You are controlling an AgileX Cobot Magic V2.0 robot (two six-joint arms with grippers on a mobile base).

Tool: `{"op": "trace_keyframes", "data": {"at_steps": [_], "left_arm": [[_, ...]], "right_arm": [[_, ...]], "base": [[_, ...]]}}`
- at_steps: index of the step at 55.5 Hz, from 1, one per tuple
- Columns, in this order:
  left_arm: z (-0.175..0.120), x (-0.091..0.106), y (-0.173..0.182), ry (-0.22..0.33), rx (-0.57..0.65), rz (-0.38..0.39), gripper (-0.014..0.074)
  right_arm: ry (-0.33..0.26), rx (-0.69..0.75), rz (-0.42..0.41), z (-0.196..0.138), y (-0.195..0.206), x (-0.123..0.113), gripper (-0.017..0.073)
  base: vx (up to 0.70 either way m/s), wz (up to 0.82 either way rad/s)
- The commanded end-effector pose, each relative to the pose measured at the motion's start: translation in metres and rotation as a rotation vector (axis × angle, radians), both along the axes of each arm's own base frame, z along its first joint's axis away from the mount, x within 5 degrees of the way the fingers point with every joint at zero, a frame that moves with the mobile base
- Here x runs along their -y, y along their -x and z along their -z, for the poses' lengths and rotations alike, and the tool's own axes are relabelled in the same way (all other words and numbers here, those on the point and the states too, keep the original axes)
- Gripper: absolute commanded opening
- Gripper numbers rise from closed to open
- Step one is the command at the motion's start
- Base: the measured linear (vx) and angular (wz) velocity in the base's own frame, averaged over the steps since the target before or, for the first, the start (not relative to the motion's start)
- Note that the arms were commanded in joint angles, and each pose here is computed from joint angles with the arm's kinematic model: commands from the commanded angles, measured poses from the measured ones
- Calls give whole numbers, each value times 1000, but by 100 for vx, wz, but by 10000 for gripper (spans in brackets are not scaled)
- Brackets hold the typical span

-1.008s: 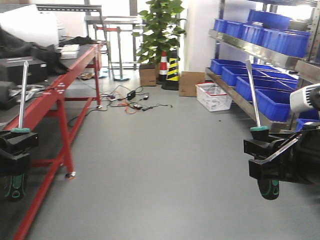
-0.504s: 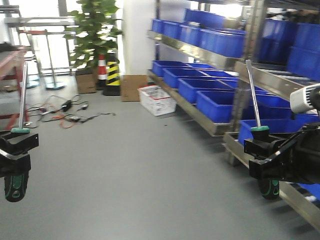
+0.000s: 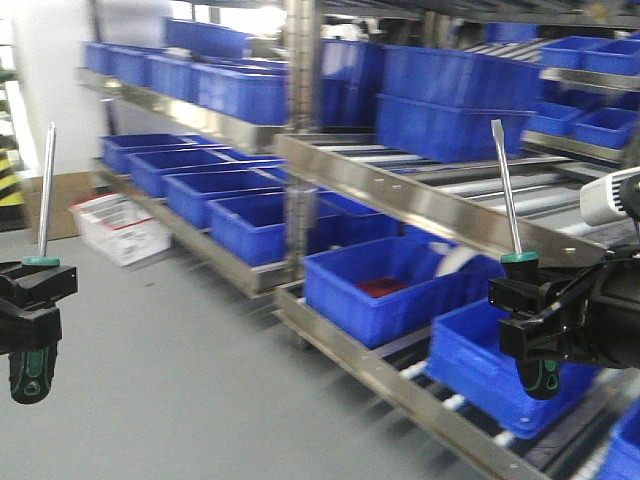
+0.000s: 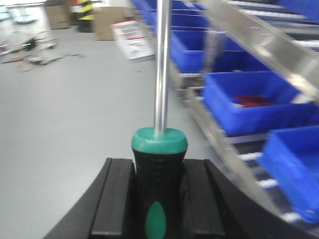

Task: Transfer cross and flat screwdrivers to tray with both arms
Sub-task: 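Hold both screwdrivers while driving along the shelves of blue bins, then drive up to the grey metal tray beside the large blue bin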

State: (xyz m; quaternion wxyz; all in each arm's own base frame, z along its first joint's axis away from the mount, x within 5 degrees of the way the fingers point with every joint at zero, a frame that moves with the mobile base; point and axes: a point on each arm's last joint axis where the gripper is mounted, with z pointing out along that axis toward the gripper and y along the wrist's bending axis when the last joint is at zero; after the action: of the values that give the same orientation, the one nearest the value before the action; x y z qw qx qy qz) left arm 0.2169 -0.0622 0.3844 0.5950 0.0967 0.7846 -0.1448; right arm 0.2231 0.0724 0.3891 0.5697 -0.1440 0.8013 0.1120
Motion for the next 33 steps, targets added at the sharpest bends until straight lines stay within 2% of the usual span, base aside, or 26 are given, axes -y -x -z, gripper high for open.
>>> {"op": "trace_keyframes", "data": {"at_steps": [1,33], "left_arm": [[-22,-2,3,53,117,-35,-3],[-22,-2,3,53,117,-35,-3]], "right_arm": [[-43,130,22,-23,3,3,-8],[-44,131,23,-23,3,3,-8]], "base": [[44,-74],[41,-74]]}}
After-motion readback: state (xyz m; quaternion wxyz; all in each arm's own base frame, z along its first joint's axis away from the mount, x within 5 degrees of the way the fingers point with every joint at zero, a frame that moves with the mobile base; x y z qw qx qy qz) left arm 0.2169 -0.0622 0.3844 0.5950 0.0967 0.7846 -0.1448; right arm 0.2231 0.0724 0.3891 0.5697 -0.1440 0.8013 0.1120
